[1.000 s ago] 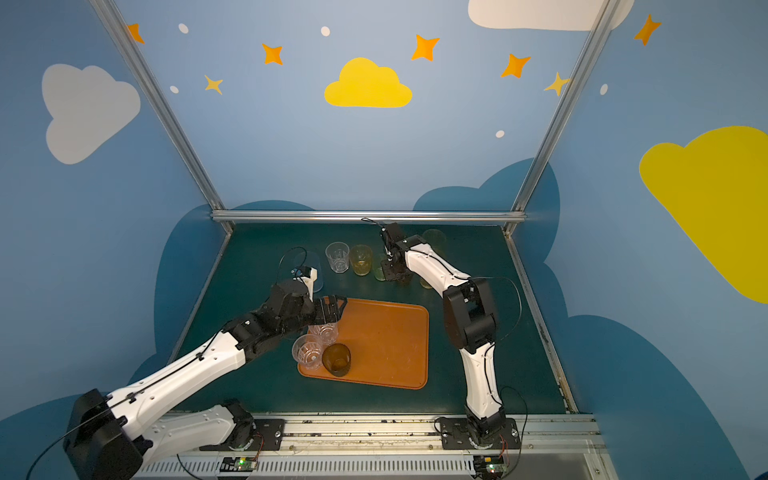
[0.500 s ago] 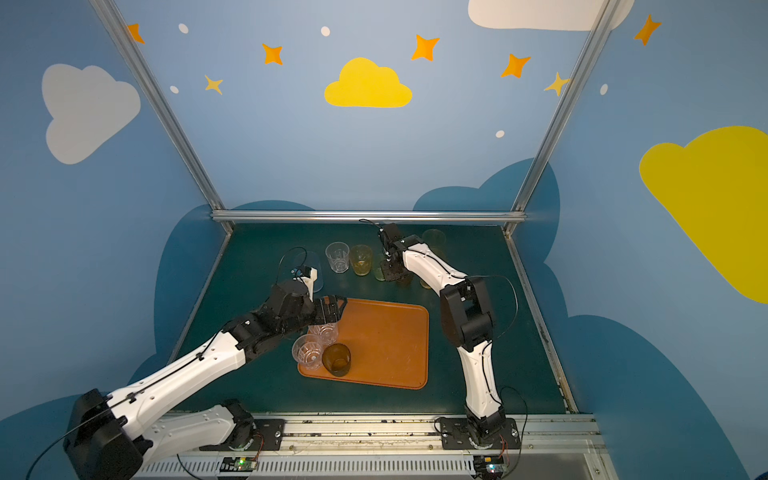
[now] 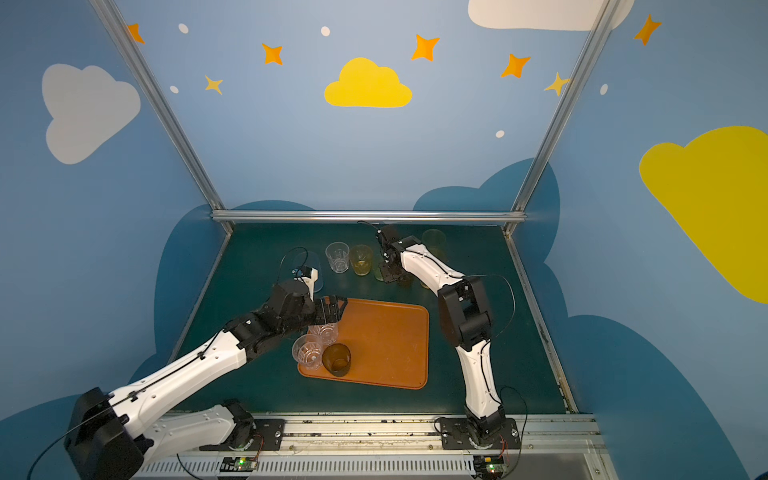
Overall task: Place the glasses into the tray
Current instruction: 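Lower the right gripper and close it on the dimpled amber glass rim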
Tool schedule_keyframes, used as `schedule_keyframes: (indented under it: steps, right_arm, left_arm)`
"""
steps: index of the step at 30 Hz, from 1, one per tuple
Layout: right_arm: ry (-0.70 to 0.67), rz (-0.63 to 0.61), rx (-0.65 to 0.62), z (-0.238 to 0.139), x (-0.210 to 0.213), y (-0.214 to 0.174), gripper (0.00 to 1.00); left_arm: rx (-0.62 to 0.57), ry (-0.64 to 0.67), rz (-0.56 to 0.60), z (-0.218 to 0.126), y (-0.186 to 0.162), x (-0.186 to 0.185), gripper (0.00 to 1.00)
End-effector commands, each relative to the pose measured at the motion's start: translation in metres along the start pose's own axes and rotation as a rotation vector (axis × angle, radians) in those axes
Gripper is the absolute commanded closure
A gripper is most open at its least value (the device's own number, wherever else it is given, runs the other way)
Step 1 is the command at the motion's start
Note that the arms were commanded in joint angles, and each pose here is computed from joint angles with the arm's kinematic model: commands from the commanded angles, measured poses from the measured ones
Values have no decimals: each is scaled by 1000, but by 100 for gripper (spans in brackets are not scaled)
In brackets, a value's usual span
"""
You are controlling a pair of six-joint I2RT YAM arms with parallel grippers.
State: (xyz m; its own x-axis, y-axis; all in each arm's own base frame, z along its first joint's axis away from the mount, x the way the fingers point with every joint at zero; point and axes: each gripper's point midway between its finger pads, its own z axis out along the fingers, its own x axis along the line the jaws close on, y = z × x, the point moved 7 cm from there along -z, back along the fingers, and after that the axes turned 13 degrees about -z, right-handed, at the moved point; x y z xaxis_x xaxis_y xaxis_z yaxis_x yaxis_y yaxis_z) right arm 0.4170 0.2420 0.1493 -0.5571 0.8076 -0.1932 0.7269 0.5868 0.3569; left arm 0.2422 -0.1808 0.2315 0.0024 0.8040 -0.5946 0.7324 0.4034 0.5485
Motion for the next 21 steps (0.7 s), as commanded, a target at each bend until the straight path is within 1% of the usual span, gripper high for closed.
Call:
schedule_keyframes:
  steps: [1, 4, 14, 21]
  right_arm:
    - [-4, -8, -16, -7, 2, 7, 97]
    - [-3, -1, -23, -11, 3, 8, 100]
    - [-20, 16, 12, -14, 4, -1, 100]
    - [34, 53, -54, -35, 10, 3, 100]
  left_arm:
    - [7, 6, -2, 3, -1, 2, 0]
    - [7, 7, -1, 4, -1, 2, 0]
    - [-11, 34, 4, 5, -1, 7, 0]
    - [-34, 39, -2, 5, -1, 11, 0]
